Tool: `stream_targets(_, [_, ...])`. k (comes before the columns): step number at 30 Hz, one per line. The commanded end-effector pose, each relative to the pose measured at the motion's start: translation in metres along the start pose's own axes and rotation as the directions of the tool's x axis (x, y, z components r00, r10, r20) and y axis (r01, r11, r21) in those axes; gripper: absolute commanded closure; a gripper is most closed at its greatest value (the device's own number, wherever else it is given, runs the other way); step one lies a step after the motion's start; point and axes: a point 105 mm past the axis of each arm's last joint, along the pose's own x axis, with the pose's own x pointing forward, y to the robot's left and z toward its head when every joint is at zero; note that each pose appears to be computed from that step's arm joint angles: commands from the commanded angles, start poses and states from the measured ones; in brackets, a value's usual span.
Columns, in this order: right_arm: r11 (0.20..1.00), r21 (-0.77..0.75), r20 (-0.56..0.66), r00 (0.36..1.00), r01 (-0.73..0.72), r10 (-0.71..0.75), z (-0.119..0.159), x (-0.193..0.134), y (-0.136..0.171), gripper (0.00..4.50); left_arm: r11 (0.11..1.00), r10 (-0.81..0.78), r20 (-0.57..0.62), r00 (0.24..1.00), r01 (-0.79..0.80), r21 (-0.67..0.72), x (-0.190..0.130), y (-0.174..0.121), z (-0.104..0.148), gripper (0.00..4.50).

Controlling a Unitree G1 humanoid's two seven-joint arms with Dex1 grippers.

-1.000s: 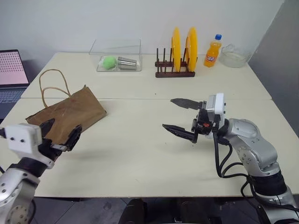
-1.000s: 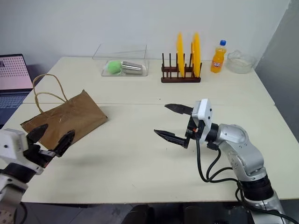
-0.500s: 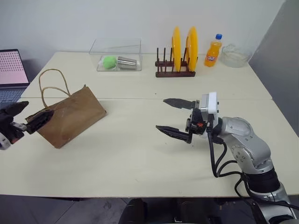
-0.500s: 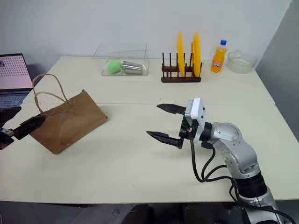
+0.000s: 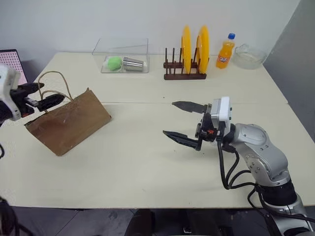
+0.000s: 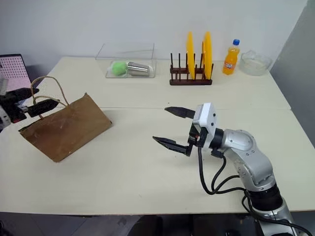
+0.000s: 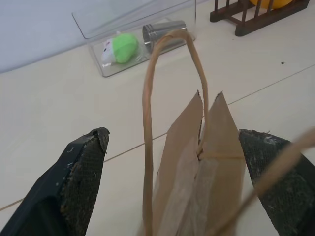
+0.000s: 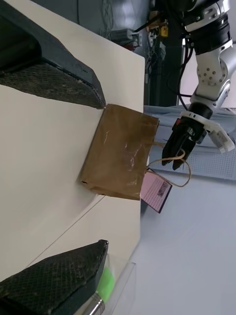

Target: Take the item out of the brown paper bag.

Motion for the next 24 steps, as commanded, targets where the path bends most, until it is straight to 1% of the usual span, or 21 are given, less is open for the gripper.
stream_targets(1, [0.999, -0.042, 0.02, 1.0, 0.013, -0.012, 0.012, -0.003, 0.002, 0.0, 0.999, 0.007, 0.042, 0.999, -0.008, 0.044, 0.0, 0.009, 0.017, 0.05])
stream_targets(2, [0.999, -0.042, 0.018, 1.0, 0.015, -0.015, 0.012, -0.003, 0.002, 0.0, 0.999, 0.004, 0.045, 0.999, -0.006, 0.045, 0.001, 0.01, 0.018, 0.05])
stream_targets(5, [0.999, -0.045, 0.012, 1.0, 0.022, -0.022, 0.012, -0.004, 0.002, 0.0, 0.999, -0.007, 0.061, 0.998, 0.004, 0.049, 0.003, 0.012, 0.023, 0.58])
stream_targets(9, [0.998, -0.049, 0.004, 1.0, 0.029, -0.029, 0.012, -0.006, 0.003, 0.0, 0.998, -0.036, 0.078, 0.996, 0.032, 0.054, 0.005, 0.013, 0.031, 1.79])
stream_targets(11, [0.998, -0.05, -0.003, 1.0, 0.031, -0.031, 0.012, -0.007, 0.003, 0.0, 0.997, -0.051, 0.078, 0.996, 0.046, 0.063, 0.004, 0.013, 0.035, 2.47])
stream_targets(14, [0.998, -0.051, -0.008, 0.999, 0.034, -0.034, 0.012, -0.007, 0.003, 0.0, 0.995, -0.071, 0.069, 0.995, 0.066, 0.076, 0.005, 0.013, 0.037, 3.35])
stream_targets(17, [0.998, -0.052, -0.009, 0.999, 0.035, -0.035, 0.013, -0.008, 0.004, 0.0, 0.993, -0.089, 0.058, 0.994, 0.084, 0.083, 0.005, 0.012, 0.038, 4.35])
stream_targets(18, [0.998, -0.052, -0.009, 0.999, 0.036, -0.036, 0.013, -0.008, 0.004, 0.0, 0.992, -0.098, 0.057, 0.994, 0.093, 0.087, 0.006, 0.011, 0.039, 4.47])
stream_targets(20, [0.998, -0.052, -0.008, 0.999, 0.037, -0.037, 0.013, -0.008, 0.004, 0.0, 0.989, -0.116, 0.062, 0.991, 0.109, 0.1, 0.008, 0.009, 0.045, 4.47])
stream_targets(24, [0.998, -0.054, -0.01, 0.999, 0.033, -0.034, 0.013, -0.008, 0.006, 0.0, 0.978, -0.177, 0.097, 0.98, 0.163, 0.134, 0.017, 0.0, 0.065, 4.47])
